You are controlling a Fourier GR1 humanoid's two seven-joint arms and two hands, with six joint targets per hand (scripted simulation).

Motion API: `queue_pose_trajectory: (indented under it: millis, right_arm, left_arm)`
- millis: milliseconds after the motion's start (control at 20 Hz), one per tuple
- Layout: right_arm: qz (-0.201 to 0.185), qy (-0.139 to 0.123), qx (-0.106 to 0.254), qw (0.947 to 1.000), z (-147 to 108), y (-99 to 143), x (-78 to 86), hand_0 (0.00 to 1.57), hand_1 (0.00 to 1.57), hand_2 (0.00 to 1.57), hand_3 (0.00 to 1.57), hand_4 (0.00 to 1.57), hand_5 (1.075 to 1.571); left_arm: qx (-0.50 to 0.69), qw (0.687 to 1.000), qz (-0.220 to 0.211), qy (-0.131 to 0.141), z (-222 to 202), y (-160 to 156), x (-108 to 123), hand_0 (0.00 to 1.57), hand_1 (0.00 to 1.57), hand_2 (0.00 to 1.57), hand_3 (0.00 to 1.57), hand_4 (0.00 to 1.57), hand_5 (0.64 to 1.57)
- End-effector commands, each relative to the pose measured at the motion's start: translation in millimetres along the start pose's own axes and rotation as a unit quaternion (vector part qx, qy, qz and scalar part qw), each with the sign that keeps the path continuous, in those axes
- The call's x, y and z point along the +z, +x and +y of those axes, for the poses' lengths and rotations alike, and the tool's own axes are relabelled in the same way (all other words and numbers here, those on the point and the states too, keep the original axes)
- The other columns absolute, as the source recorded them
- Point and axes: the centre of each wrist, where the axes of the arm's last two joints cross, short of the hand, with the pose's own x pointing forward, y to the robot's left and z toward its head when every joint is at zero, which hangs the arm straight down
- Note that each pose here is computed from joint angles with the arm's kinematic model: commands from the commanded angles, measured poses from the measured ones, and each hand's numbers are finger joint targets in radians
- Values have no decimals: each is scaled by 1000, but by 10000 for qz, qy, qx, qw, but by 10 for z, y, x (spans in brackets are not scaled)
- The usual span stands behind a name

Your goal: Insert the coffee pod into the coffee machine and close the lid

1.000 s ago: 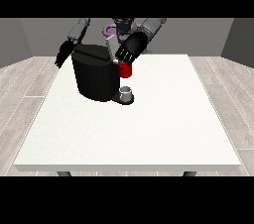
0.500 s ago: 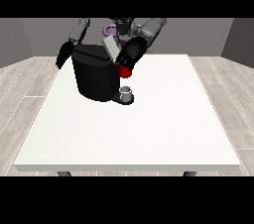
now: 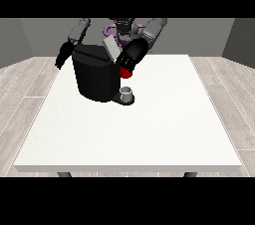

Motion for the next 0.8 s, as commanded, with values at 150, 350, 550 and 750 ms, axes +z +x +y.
queue_pose_trajectory:
  millis: [150, 350, 550, 750]
  right_arm:
    - [-156, -23, 43, 9999, 41, 18, -4, 0, 0, 0, 0, 61, 1571]
    - [-92, -127, 58, 9999, -104, -75, -47, 0, 0, 0, 0, 144, 1571]
    - [-230, -86, 71, 9997, -44, 192, -117, 0, 0, 0, 0, 71, 1571]
    - [-197, -7, 129, 9997, 23, 100, -12, 0, 0, 0, 0, 215, 1571]
  left_arm:
    - [-73, 9994, -123, 323, 250, -15, 34, 1212, 1212, 1186, 971, 0, 1571]
    - [-222, 9987, -272, 370, 41, 134, -38, 1250, 1250, 1216, 940, 0, 1571]
    - [-663, 9954, -338, 597, 197, -45, 62, 1044, 1044, 1049, 744, 0, 1571]
    - [-818, 9936, -278, 735, 383, -181, 162, 742, 742, 871, 653, 0, 1571]
